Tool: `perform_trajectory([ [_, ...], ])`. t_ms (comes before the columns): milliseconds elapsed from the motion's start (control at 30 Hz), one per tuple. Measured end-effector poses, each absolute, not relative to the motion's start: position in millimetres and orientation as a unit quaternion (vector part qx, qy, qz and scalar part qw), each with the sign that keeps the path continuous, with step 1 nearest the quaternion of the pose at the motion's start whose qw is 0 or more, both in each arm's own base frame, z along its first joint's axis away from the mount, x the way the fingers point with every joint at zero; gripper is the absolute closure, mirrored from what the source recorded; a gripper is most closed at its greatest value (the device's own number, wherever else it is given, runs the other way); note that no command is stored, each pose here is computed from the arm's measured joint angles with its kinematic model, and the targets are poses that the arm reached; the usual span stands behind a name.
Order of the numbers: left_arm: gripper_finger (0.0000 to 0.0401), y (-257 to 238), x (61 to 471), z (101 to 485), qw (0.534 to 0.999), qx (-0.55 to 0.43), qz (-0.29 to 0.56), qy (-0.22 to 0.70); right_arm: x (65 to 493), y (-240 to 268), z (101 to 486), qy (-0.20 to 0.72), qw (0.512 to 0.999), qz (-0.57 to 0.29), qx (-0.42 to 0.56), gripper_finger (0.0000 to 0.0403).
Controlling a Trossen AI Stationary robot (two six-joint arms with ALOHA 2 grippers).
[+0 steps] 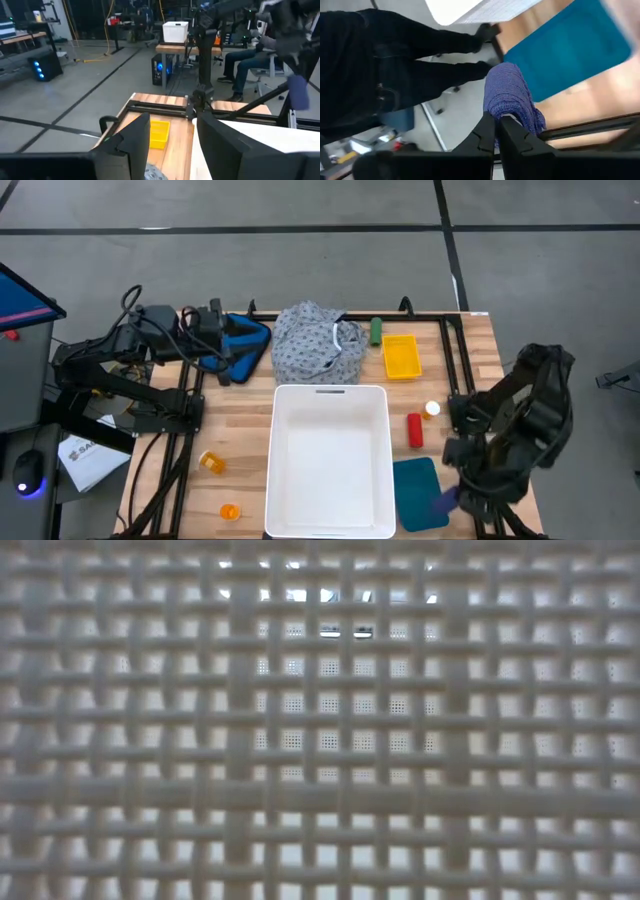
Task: Pick & place medical supplies in basket/bin
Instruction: Put the blue bandage into the blue bin
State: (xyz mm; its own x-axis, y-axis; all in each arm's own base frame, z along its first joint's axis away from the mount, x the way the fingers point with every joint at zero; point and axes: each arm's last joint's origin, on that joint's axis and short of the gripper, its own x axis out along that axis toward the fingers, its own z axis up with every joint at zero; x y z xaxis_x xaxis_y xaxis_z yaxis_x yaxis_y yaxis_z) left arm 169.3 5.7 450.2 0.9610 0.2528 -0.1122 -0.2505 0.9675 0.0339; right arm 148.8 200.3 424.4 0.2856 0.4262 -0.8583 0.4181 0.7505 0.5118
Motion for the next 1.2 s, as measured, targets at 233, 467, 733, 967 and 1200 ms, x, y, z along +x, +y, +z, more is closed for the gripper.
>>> perform_trajectory([
  [233, 0.0246, 6.7, 174.8, 450.4, 0.987, 0.019, 0.147, 0.055, 154.3, 225.0, 383.6, 0.590, 0.700, -0.035, 0.400, 0.0401],
  [467, 0.0246, 6.6, 183.1, 447.9, 0.987, 0.020, 0.146, 0.060, 146.1, 229.2, 350.1, 0.597, 0.687, -0.116, 0.398, 0.0401],
  [733, 0.0246, 6.5, 190.2, 446.5, 0.987, 0.020, 0.146, 0.059, 154.3, 241.1, 316.9, 0.604, 0.673, -0.179, 0.388, 0.0401],
  [967, 0.0246, 6.5, 193.3, 447.5, 0.988, 0.019, 0.147, 0.050, 165.0, 259.9, 288.3, 0.623, 0.664, -0.210, 0.357, 0.0402],
  [1200, 0.0246, 6.8, 195.6, 446.3, 0.987, 0.019, 0.152, 0.054, 172.3, 271.8, 265.8, 0.630, 0.661, -0.235, 0.334, 0.0403],
])
